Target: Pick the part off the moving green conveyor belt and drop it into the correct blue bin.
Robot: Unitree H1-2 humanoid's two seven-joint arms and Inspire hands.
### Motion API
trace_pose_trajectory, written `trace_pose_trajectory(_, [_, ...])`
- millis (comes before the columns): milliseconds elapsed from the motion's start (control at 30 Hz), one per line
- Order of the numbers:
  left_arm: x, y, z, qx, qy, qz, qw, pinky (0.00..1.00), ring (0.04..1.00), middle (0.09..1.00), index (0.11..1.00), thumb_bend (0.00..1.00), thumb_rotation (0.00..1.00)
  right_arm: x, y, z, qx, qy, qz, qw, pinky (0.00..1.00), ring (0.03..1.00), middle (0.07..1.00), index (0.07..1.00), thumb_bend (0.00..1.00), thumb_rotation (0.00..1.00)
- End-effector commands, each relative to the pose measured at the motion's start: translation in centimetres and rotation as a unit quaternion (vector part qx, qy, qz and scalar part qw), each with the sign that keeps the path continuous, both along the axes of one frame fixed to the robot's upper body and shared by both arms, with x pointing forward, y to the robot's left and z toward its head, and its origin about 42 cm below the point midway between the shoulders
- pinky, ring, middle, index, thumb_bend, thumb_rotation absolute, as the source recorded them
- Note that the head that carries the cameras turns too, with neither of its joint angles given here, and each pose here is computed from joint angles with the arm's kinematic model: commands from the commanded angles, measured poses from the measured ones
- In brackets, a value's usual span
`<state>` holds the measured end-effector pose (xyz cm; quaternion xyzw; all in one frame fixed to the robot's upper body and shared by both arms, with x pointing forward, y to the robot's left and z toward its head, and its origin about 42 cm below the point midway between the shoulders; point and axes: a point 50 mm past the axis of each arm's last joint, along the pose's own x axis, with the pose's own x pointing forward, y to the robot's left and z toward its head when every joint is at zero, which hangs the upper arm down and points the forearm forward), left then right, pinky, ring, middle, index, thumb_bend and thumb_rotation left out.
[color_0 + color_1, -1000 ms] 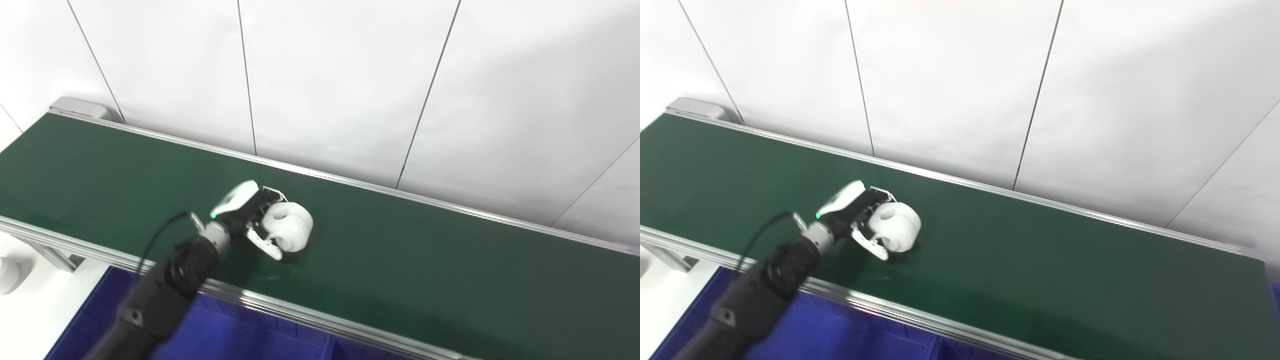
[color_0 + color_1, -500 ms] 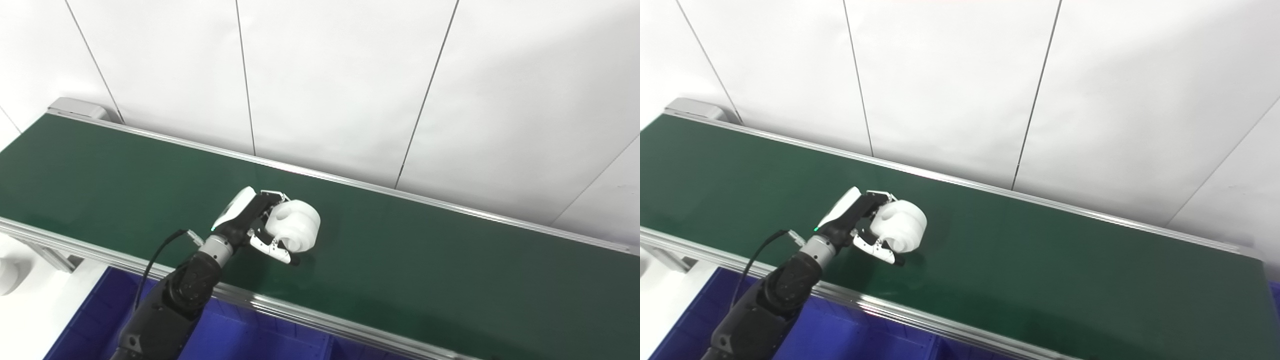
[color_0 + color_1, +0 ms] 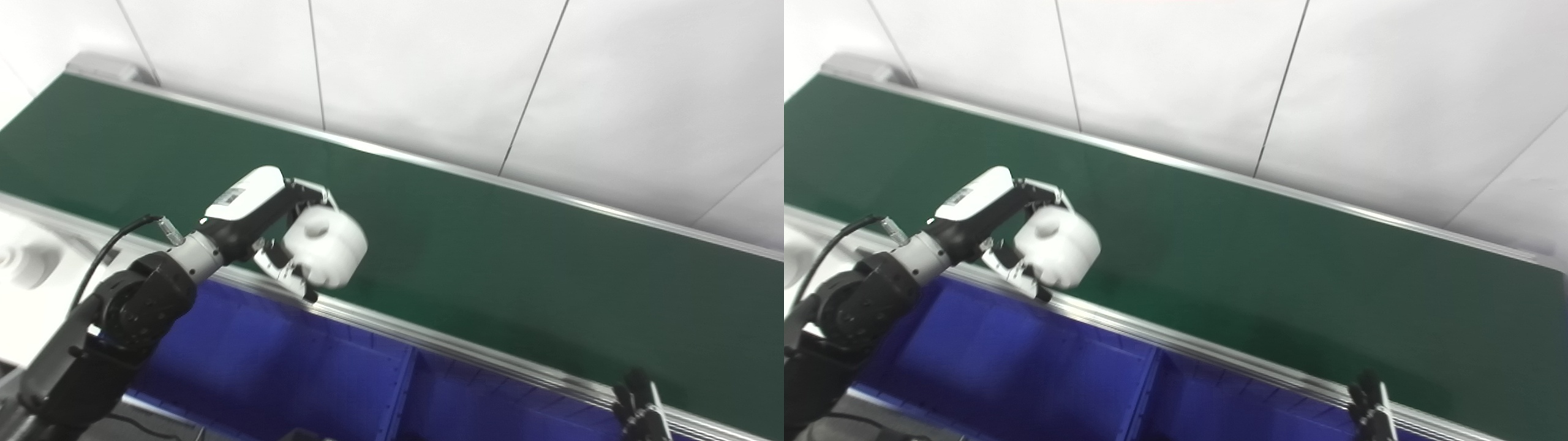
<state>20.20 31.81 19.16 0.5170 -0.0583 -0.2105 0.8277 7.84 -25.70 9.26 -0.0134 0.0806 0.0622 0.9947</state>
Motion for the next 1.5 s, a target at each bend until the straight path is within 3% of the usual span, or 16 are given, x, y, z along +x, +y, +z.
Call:
trace_pose_trajectory(0, [-0.6,0.7,1.9,0.056,-0.023,-0.041,0.997,0.39,0.414,0.47,0.496,0.52,0.0,-0.1,-0.4,0.9,0.003,-0.01,0.008,1.0,1.0,0.986,1.0,1.0,0.83,1.0])
trace_pose_trajectory(200, [-1.8,2.6,1.6,0.102,0.024,-0.056,0.993,0.4,0.406,0.472,0.492,0.52,0.0,-0.1,-1.1,1.0,0.001,-0.003,0.009,1.0,1.0,0.997,1.0,1.0,0.83,1.0])
trace_pose_trajectory(467, [-3.0,4.3,-0.7,0.135,0.092,-0.026,0.986,0.36,0.398,0.459,0.5,0.52,0.0,0.0,-1.2,0.9,0.005,0.007,0.009,1.0,1.0,1.0,1.0,1.0,0.82,1.0])
trace_pose_trajectory(667, [-3.6,5.2,-3.5,0.219,0.145,-0.004,0.965,0.32,0.385,0.455,0.503,0.52,0.0,0.3,-1.0,0.6,0.009,0.002,0.013,1.0,1.0,0.991,1.0,1.0,0.82,1.0])
trace_pose_trajectory(833, [-3.1,4.7,-3.8,0.257,0.162,0.0,0.953,0.35,0.42,0.468,0.501,0.52,0.0,0.4,-0.9,0.7,0.011,0.002,0.012,1.0,1.0,0.981,1.0,1.0,0.83,1.0])
trace_pose_trajectory(933, [-2.9,4.6,-3.6,0.279,0.169,-0.008,0.945,0.42,0.49,0.541,0.494,0.52,0.07,0.4,-0.9,0.7,0.011,0.004,0.009,1.0,1.0,0.979,1.0,1.0,0.84,1.0])
trace_pose_trajectory(967, [-2.9,4.6,-3.5,0.281,0.172,-0.007,0.944,0.51,0.572,0.607,0.563,0.71,0.32,0.4,-0.9,0.7,0.011,0.004,0.008,1.0,1.0,0.976,1.0,1.0,0.84,1.0])
trace_pose_trajectory(1000, [-2.9,4.6,-3.5,0.281,0.175,-0.006,0.944,0.55,0.615,0.642,0.597,0.79,0.44,0.4,-1.0,0.7,0.011,0.004,0.007,1.0,1.0,0.974,1.0,1.0,0.85,1.0])
trace_pose_trajectory(1067, [-3.0,4.5,-3.3,0.281,0.183,-0.004,0.942,0.57,0.633,0.656,0.611,0.82,0.49,0.4,-1.0,0.7,0.01,0.004,0.007,1.0,1.0,0.973,1.0,1.0,0.85,1.0])
trace_pose_trajectory(1167, [-3.3,4.2,-2.8,0.279,0.2,-0.004,0.939,0.65,0.733,0.752,0.706,0.88,0.67,0.4,-1.1,0.8,0.01,0.004,0.009,1.0,1.0,0.971,1.0,1.0,0.84,1.0])
trace_pose_trajectory(1467, [-4.3,3.1,0.5,0.187,0.245,0.0,0.951,0.74,0.84,0.839,0.801,0.92,0.73,0.5,-1.3,0.8,0.008,0.003,0.009,1.0,0.97,0.952,0.996,1.0,0.84,1.0])
